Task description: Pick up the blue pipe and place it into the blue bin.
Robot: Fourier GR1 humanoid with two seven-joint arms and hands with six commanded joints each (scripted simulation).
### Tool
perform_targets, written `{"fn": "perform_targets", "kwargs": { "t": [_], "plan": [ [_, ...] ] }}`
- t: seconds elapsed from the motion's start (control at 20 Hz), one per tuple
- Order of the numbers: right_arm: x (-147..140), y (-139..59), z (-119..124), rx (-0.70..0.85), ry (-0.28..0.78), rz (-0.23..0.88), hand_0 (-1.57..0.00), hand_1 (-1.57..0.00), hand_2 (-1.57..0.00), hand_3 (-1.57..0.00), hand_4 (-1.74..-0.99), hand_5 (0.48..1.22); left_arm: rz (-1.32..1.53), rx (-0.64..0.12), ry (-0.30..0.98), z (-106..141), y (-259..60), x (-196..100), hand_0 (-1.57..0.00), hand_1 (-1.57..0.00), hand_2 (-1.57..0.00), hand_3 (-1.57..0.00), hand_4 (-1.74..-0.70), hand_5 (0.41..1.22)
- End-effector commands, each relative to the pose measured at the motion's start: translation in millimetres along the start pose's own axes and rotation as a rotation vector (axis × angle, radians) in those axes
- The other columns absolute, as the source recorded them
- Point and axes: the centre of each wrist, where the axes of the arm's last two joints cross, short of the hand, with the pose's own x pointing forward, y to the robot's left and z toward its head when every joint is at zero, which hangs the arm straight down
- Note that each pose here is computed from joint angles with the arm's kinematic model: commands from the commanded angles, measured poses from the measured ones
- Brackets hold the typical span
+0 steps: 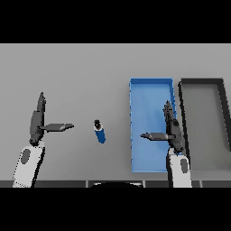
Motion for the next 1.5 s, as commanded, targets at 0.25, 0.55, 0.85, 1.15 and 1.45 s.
{"fn": "perform_targets", "kwargs": {
  "t": [0.25,0.55,0.85,1.15,1.45],
  "plan": [
    [3.2,3.5,-7.4,0.003,0.005,0.000,0.00,0.00,0.00,0.00,-1.205,0.629,-0.002,0.003,0.009,-7.5,-0.1,-1.4,0.00,0.00,0.00,0.00,-0.97,0.593],
    [14.6,-14.2,19.9,0.089,-0.136,0.310,0.00,0.00,0.00,0.00,-1.196,0.623,-0.165,-0.282,-0.079,2.7,42.7,-11.3,0.00,0.00,0.00,0.00,-0.96,0.595],
    [14.3,-15.9,18.5,0.110,-0.121,0.317,0.00,0.00,0.00,0.00,-1.180,0.617,-0.168,-0.482,-0.089,18.2,43.1,-3.8,0.00,0.00,0.00,0.00,-1.01,0.561],
    [17.4,-14.5,21.1,0.118,-0.125,0.320,0.00,0.00,0.00,0.00,-1.174,0.618,-0.172,-0.705,-0.034,41.7,-3.2,-3.7,0.00,0.00,0.00,0.00,-1.13,0.485],
    [16.9,-12.8,18.4,0.109,-0.129,0.307,0.00,0.00,0.00,0.00,-1.213,0.625,-0.161,-0.791,-0.036,46.3,-42.8,-9.7,0.00,0.00,0.00,0.00,-1.15,0.451]
  ]
}}
